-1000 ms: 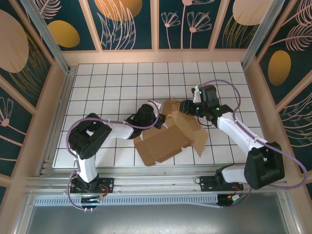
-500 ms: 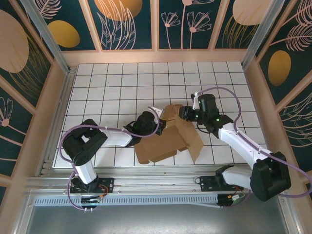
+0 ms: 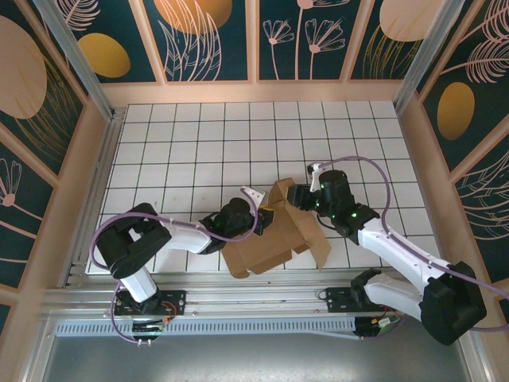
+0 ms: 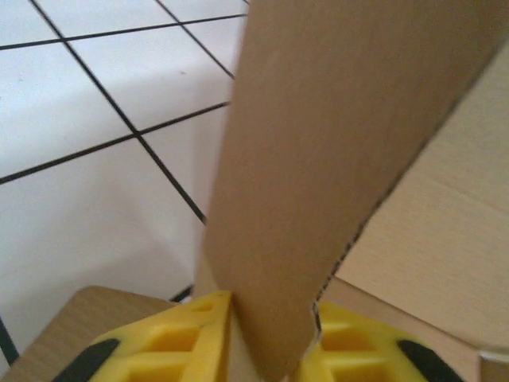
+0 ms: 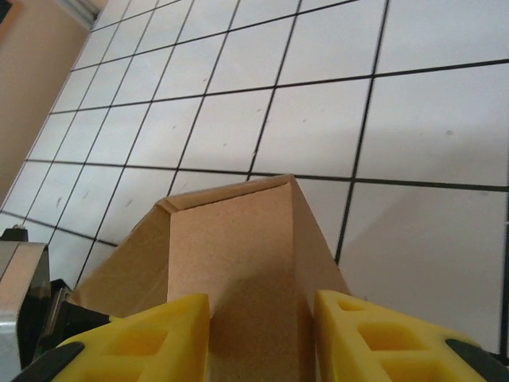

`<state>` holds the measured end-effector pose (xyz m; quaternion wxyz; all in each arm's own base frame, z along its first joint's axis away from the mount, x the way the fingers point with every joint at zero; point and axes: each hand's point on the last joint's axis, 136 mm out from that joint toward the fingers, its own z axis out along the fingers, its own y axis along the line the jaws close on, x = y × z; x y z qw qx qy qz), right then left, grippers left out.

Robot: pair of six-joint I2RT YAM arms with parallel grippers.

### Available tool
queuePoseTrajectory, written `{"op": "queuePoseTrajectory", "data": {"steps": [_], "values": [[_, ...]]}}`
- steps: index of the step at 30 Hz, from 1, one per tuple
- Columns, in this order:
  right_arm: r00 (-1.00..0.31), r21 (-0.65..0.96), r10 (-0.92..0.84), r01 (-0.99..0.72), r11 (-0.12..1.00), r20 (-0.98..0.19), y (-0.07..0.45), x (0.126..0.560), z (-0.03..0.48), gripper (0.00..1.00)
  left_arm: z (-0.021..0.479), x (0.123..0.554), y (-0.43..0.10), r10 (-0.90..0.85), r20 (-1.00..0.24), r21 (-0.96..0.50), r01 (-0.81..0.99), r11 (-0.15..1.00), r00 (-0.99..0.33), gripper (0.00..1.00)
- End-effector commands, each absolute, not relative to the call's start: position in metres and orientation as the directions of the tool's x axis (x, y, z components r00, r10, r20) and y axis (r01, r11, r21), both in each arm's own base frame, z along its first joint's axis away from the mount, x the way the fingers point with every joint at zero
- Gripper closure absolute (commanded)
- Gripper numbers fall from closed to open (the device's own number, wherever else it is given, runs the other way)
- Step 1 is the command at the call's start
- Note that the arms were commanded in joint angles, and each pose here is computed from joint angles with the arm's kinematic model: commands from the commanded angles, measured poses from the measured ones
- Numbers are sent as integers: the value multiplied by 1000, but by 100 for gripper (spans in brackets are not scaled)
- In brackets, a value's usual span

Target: Fold the paper box

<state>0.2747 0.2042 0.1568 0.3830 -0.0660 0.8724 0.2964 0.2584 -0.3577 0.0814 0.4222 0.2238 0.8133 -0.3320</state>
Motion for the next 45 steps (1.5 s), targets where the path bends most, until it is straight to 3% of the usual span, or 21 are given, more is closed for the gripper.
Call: {"op": "queuePoseTrajectory", "data": {"steps": [1,11,18,25,32,36,40,45], "values": [[-814,421,38,-260,869,-580,188,242,93,61,116,248,-372,22,-875,-381,715,586,-484,71],[-809,407,35,-257,876,-587,183,232,78,61,107,241,-363,90,-924,-258,781,568,-370,61],[-815,382,27,-242,892,-579,177,228,70,61,114,230,-372,194,-949,-129,868,480,-248,54],[-810,373,22,-245,895,-586,175,228,71,61,128,236,-343,216,-950,-64,816,575,-227,46],[-807,367,18,-248,896,-590,175,227,74,61,168,233,-310,162,-965,-58,768,637,-207,45],[-804,373,20,-254,892,-594,177,227,76,61,176,261,-273,122,-964,-79,693,717,-235,43],[-808,373,16,-255,892,-590,178,227,75,61,151,298,-247,200,-936,-27,628,778,-289,43],[-809,367,12,-253,895,-588,177,226,78,61,118,302,-287,352,-884,-27,783,621,-309,46]]}}
